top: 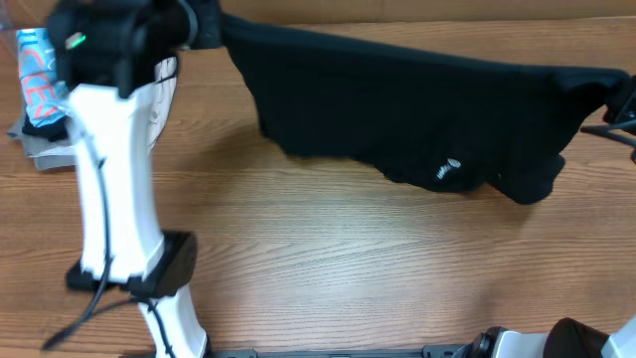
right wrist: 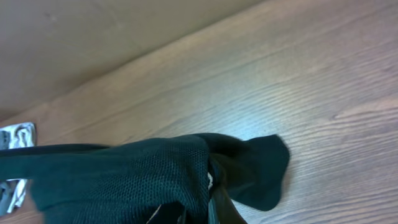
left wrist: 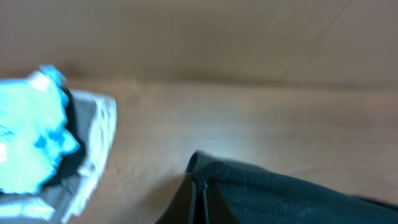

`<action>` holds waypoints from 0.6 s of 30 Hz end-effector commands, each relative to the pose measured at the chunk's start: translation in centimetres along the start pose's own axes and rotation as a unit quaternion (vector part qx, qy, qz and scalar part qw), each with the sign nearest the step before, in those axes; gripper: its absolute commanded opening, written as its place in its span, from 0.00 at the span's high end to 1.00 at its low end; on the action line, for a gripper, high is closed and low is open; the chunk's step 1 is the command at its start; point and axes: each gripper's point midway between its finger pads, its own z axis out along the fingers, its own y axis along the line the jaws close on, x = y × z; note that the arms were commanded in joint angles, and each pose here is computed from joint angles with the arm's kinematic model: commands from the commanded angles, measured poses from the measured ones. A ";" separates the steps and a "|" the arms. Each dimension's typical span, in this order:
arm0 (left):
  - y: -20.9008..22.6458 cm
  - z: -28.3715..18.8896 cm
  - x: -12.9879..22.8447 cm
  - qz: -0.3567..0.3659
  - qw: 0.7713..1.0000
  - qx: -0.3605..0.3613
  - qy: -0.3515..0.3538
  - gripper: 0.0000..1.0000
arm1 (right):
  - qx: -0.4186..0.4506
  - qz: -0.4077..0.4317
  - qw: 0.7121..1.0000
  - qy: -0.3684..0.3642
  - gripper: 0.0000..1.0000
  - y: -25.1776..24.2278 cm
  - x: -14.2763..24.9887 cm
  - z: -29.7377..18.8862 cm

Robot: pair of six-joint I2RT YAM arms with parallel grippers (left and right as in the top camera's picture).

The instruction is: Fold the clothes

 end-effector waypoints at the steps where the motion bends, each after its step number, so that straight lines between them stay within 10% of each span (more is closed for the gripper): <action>1: 1.1 -10.2 -2.9 0.001 0.992 -0.015 -0.123 0.96 | 0.005 -0.018 0.998 -0.059 0.96 1.0 -0.5 -4.5; 18: 1.8 -15.3 1.7 0.015 0.996 -0.021 -0.083 0.96 | -0.056 -0.042 0.988 -0.139 0.96 5.9 4.9 -13.9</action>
